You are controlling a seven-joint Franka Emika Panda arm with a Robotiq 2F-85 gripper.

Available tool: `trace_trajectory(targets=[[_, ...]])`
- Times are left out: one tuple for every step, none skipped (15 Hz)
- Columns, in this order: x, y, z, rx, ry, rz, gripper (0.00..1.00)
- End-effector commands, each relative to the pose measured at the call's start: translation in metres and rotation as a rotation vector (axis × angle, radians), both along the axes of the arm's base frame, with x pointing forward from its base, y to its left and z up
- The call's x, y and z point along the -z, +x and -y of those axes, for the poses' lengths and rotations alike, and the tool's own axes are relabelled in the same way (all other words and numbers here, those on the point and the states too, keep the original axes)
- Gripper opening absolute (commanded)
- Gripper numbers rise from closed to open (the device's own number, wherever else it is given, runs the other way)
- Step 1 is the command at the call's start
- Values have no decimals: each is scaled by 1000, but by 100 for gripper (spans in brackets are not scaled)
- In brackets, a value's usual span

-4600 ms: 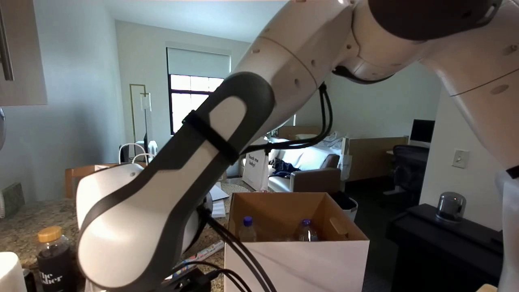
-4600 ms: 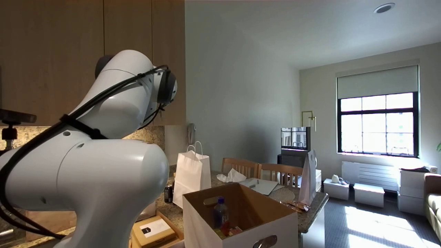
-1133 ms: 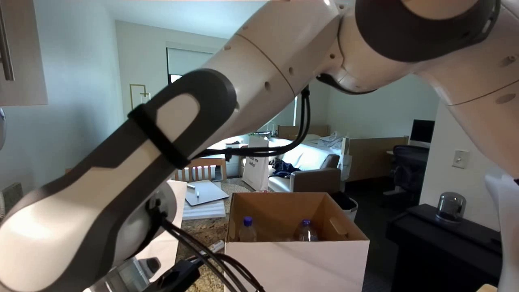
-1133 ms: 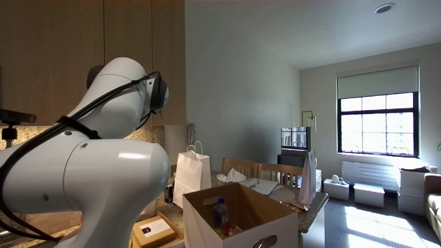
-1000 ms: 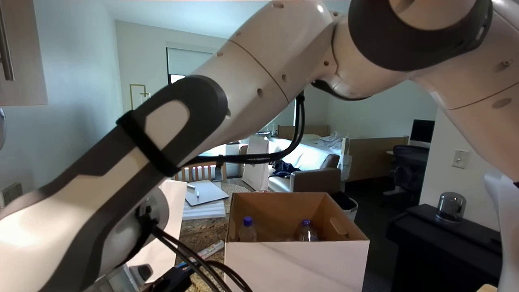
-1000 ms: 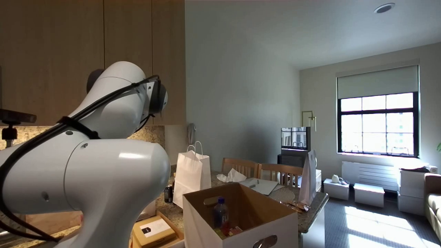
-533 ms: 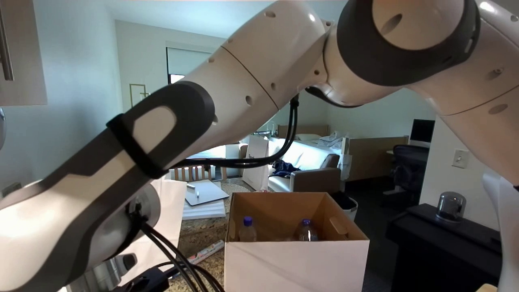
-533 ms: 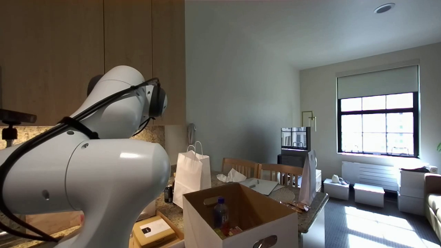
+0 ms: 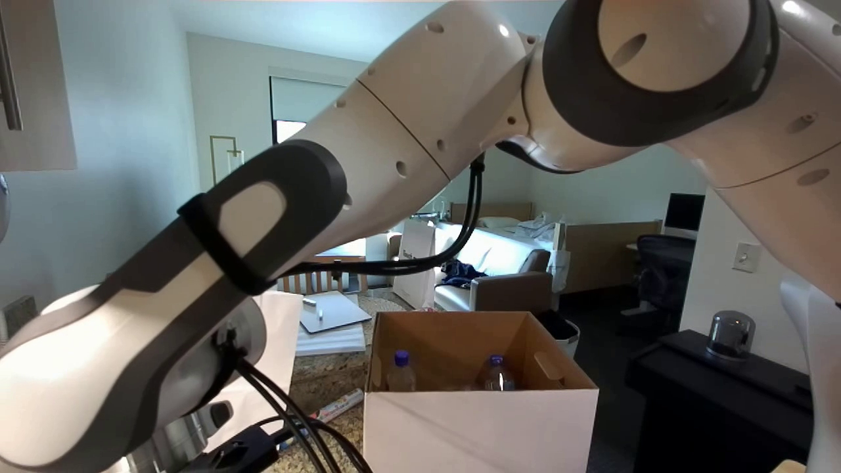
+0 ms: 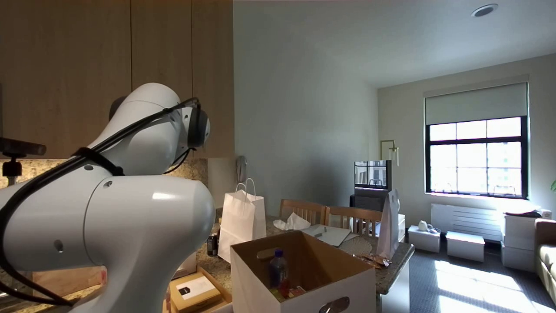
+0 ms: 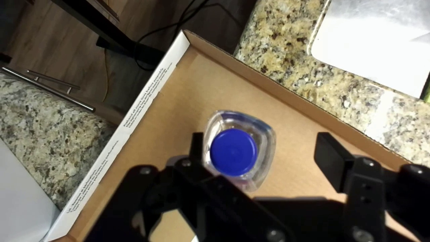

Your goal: Pick up the bottles from the counter and put them in the box

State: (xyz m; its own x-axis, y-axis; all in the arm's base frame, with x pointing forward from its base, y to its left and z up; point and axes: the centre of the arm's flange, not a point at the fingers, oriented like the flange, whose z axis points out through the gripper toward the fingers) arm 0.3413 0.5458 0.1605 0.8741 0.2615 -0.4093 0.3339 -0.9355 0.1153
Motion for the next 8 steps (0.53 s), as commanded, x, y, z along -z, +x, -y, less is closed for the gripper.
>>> trace_trajectory(targets=[[2, -3, 3, 43, -11, 32, 54], [2, -2, 4, 49, -14, 34, 47], [2, -2, 5, 54, -18, 38, 41], [2, -2, 5, 58, -21, 38, 34], [2, -2, 7, 65, -21, 36, 27], [3, -3, 9, 67, -25, 35, 20], [4, -5, 11, 72, -31, 35, 15], [4, -5, 12, 76, -33, 35, 10]])
